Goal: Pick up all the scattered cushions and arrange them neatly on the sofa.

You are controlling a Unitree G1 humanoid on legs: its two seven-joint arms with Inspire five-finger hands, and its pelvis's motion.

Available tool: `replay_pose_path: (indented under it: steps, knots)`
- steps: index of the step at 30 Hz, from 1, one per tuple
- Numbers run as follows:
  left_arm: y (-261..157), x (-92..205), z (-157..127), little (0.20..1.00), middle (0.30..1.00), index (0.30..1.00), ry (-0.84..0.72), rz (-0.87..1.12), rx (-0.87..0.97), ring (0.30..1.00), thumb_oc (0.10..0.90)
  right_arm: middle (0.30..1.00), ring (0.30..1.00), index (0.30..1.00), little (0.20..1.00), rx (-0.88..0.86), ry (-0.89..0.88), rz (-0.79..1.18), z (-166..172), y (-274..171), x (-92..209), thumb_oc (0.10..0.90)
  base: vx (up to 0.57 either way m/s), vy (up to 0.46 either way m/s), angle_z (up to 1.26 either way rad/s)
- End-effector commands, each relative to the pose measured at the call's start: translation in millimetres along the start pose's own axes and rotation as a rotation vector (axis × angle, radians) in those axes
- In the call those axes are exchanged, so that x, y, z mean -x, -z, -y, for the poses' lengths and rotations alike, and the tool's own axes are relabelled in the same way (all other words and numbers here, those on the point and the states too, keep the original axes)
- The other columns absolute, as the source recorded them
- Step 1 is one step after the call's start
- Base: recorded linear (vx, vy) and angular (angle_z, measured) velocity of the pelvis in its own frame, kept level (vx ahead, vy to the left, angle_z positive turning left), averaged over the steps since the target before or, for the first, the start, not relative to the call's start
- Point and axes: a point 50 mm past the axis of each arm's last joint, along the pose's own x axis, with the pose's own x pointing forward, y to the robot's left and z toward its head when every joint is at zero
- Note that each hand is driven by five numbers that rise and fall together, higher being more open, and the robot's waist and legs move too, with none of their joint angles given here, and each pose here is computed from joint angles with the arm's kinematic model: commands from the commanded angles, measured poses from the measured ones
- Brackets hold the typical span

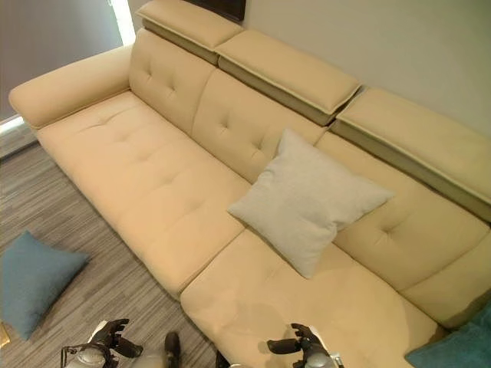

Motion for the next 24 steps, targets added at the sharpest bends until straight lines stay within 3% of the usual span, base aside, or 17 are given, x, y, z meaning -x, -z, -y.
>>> replay_pose_path:
  steps: [1, 8, 14, 24]
  knots:
    - [-5, -1, -4, 0.900, 0.900, 0.900, -0.006, 0.030, -0.031, 0.900, 0.800, 0.900, 0.900, 0.900, 0.900, -0.057, 0.046, -0.029, 7, 6, 0, 0.800, 0.02, 0.095, 1.06]
    - [8, 1, -8, 0.900, 0.900, 0.900, -0.005, -0.007, -0.051, 0.900, 0.800, 0.900, 0.900, 0.900, 0.900, 0.003, 0.031, -0.013, 2, 0, -1, 0.800, -0.01, 0.140, 0.85]
    - [17, 2, -30, 0.900, 0.900, 0.900, -0.064, -0.040, -0.053, 0.900, 0.800, 0.900, 0.900, 0.900, 0.900, -0.016, 0.007, 0.031, -6, -11, -1, 0.800, -0.05, 0.098, 0.61]
    - [13, 1, -26, 0.900, 0.900, 0.900, -0.058, -0.026, -0.028, 0.900, 0.800, 0.900, 0.900, 0.900, 0.900, -0.001, 0.009, 0.011, -6, -5, 0, 0.800, 0.02, -0.020, 0.72]
